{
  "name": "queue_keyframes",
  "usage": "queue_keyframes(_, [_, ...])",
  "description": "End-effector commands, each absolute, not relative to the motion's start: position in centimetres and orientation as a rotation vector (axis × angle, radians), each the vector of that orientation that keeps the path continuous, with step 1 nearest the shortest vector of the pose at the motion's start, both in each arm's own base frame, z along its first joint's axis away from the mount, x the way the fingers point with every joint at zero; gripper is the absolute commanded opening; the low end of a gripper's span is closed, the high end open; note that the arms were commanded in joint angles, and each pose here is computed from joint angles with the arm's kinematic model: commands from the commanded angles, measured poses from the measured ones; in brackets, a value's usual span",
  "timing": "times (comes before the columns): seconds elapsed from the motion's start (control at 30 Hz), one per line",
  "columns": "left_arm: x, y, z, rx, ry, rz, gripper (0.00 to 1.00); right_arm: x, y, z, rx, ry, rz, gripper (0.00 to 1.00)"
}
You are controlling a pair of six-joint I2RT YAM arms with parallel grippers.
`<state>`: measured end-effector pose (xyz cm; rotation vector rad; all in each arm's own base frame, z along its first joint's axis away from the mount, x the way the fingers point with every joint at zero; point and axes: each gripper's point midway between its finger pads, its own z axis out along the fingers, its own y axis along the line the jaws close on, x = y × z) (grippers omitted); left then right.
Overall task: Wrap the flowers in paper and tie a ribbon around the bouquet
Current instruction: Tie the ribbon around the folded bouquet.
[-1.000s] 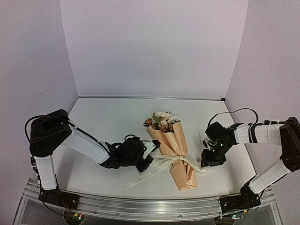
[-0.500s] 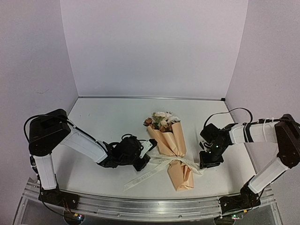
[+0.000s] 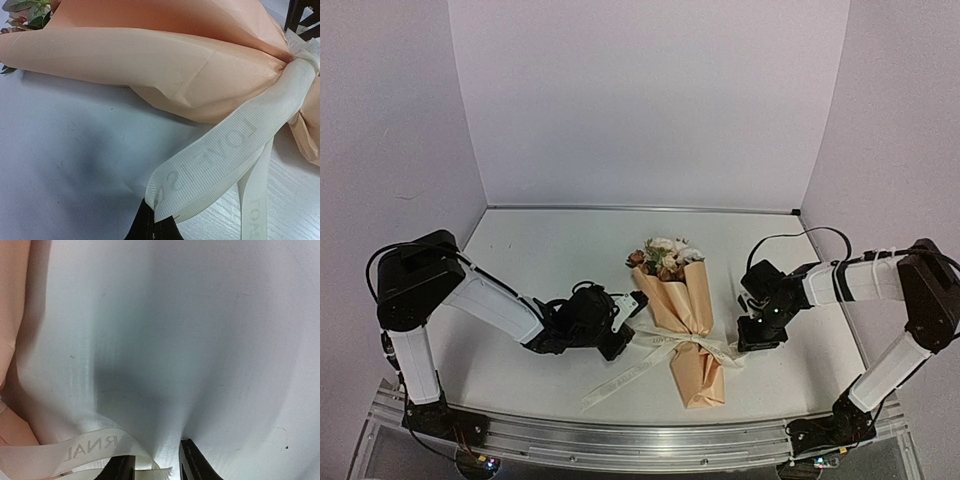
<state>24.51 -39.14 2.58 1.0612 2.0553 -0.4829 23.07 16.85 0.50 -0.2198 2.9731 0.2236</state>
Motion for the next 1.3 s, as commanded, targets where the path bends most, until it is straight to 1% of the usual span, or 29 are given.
queue_keyframes(0.0, [25.0, -39.4, 5.1, 1.031, 1.997, -0.524, 0.0, 23.0, 18.5, 0.5, -0.262, 2.97, 0.281, 0.27])
queue_keyframes(0.07, [25.1, -39.1, 5.1, 1.024, 2.002, -0.514, 0.0, 23.1, 18.4, 0.4, -0.246, 2.972, 0.268, 0.2])
queue_keyframes(0.17, [25.6, -38.4, 5.0, 1.005, 2.018, -0.494, 0.0, 23.1, 17.7, 0.1, -0.199, 2.971, 0.22, 0.06])
queue_keyframes(0.23, [25.8, -37.9, 5.0, 0.995, 2.029, -0.485, 0.0, 23.0, 16.9, 0.0, -0.161, 2.966, 0.175, 0.0])
queue_keyframes(0.6, [26.4, -35.9, 4.5, 0.932, 2.073, -0.424, 0.0, 22.6, 12.6, 1.1, 0.116, 2.835, -0.022, 0.0])
queue_keyframes(0.83, [27.6, -33.5, 3.9, 0.804, 2.14, -0.35, 0.0, 22.7, 11.4, 2.2, 0.138, 2.713, -0.118, 0.0])
queue_keyframes(1.27, [29.7, -27.6, 2.5, 0.465, 2.284, -0.291, 0.0, 22.3, 9.7, 2.0, 0.2, 2.659, -0.189, 0.0])
